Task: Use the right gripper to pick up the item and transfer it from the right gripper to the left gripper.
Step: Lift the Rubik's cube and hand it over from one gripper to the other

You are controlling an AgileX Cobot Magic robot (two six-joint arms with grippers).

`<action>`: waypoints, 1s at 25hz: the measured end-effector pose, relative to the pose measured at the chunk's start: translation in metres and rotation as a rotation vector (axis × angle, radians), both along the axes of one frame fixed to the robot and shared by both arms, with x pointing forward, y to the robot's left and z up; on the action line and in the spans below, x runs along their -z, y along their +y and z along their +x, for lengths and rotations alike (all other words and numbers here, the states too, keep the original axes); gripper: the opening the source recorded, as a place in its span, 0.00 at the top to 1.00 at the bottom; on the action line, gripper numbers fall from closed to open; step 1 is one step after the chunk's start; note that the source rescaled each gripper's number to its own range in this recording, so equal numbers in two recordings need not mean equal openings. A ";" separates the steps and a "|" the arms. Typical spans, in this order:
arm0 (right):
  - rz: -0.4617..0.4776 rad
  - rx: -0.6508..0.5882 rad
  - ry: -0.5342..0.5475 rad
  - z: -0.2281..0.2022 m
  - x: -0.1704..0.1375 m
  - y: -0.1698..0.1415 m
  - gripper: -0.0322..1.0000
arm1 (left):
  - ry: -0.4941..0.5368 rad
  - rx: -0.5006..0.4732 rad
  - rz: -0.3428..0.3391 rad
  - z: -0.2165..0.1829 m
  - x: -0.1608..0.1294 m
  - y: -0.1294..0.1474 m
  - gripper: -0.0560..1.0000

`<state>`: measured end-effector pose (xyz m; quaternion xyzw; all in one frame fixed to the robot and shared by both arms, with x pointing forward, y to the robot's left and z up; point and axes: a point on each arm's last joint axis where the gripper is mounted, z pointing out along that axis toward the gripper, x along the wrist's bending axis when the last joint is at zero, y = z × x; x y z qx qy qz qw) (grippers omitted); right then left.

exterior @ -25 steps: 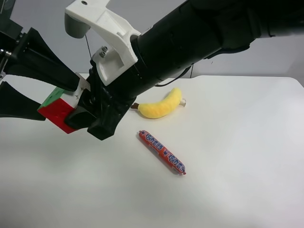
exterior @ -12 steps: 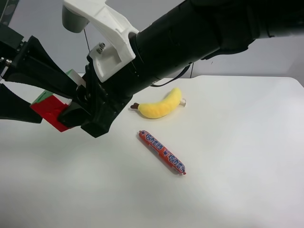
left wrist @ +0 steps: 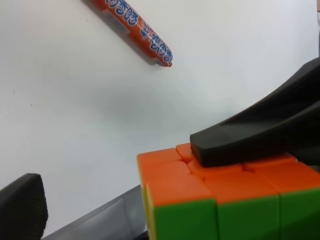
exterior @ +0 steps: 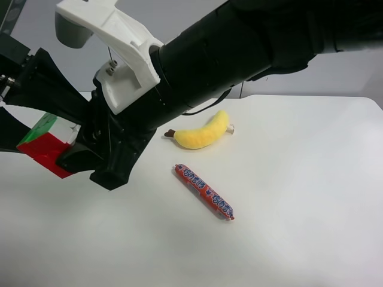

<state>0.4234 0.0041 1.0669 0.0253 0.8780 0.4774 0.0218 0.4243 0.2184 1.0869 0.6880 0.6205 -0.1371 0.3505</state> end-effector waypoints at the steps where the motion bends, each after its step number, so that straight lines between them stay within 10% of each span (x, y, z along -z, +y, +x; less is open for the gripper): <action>1: -0.002 -0.004 -0.006 0.000 0.000 0.000 0.96 | 0.002 -0.002 -0.001 0.000 0.000 0.000 0.00; 9: -0.012 -0.025 -0.032 -0.001 0.001 0.000 0.96 | 0.024 0.006 0.010 -0.002 0.001 0.001 0.11; 13: -0.022 -0.031 -0.036 0.000 0.003 0.000 0.97 | 0.030 0.003 -0.001 -0.002 0.000 0.000 0.56; 15: -0.027 -0.032 -0.034 0.000 0.005 0.001 0.97 | 0.033 0.002 -0.016 -0.002 -0.001 -0.001 0.95; 25: -0.029 -0.034 -0.033 0.000 0.005 0.001 0.97 | 0.029 0.010 -0.024 -0.002 -0.002 -0.002 0.93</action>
